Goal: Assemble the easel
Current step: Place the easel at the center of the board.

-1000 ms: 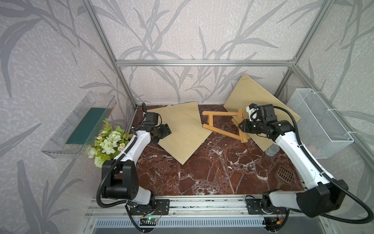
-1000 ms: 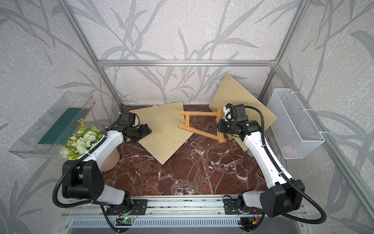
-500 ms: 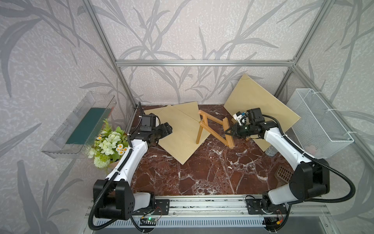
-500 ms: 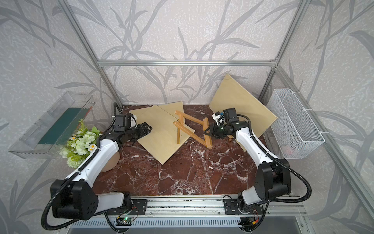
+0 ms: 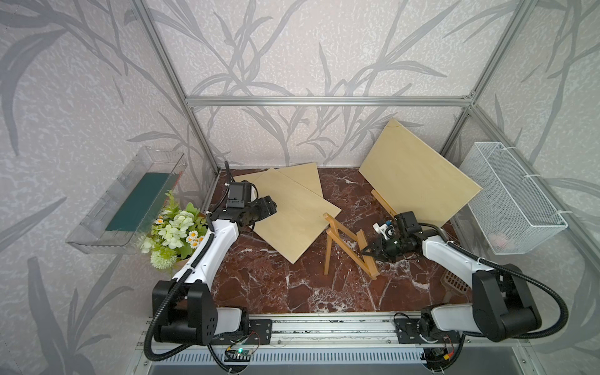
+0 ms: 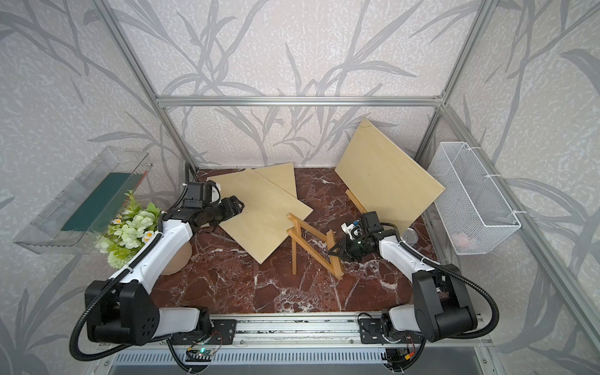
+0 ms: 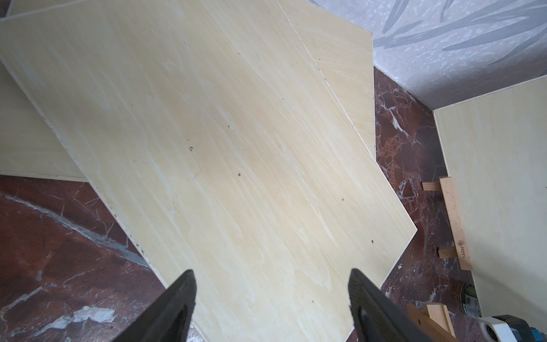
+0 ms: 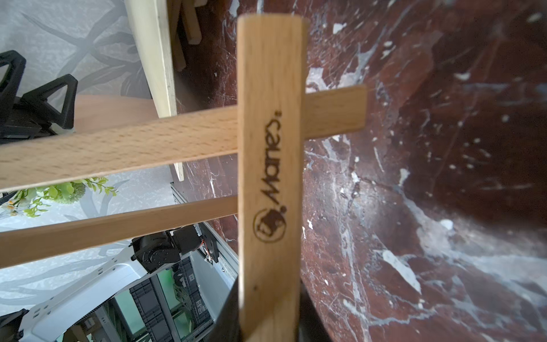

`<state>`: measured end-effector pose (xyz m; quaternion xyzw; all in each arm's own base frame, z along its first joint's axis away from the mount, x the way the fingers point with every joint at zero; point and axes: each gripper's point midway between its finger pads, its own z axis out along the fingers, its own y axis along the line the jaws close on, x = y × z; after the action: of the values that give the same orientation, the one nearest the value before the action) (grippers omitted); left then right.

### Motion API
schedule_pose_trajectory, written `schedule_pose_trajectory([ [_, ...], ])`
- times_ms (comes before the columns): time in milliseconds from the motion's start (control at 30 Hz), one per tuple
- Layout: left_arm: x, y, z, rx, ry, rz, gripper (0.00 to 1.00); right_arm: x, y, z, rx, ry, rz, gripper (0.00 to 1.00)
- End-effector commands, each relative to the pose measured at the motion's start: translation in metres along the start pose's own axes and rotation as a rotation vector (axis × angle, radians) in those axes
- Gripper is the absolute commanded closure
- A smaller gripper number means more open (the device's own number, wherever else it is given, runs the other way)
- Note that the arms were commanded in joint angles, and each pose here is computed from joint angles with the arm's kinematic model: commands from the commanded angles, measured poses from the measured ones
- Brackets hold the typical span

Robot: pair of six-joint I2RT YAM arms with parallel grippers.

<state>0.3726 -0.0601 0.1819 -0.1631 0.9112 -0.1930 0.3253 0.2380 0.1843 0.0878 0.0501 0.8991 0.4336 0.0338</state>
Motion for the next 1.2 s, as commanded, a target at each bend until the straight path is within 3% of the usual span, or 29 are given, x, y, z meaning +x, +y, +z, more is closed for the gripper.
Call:
schedule_pose_trajectory([
  [0, -0.006, -0.002, -0.007, -0.018, -0.026, 0.030, 0.18, -0.017, -0.015, 0.006, 0.059, -0.077, -0.098, 0.99],
  [433, 0.013, 0.001, -0.004, -0.065, 0.001, 0.054, 0.18, -0.024, -0.081, 0.047, 0.234, -0.029, -0.063, 1.00],
  [600, 0.027, 0.021, -0.002, -0.132, 0.009, -0.039, 0.18, -0.026, -0.086, 0.060, 0.263, 0.010, -0.075, 1.00],
  [733, 0.049, 0.040, 0.000, -0.162, 0.056, -0.136, 0.18, -0.037, -0.092, 0.056, 0.323, -0.032, -0.087, 1.00],
  [933, 0.074, 0.061, 0.004, -0.126, 0.086, -0.300, 0.18, -0.063, -0.103, 0.050, 0.421, -0.134, -0.116, 1.00],
  [1167, 0.086, 0.063, 0.022, -0.063, 0.099, -0.410, 0.18, -0.077, -0.103, 0.064, 0.360, -0.203, -0.040, 0.93],
])
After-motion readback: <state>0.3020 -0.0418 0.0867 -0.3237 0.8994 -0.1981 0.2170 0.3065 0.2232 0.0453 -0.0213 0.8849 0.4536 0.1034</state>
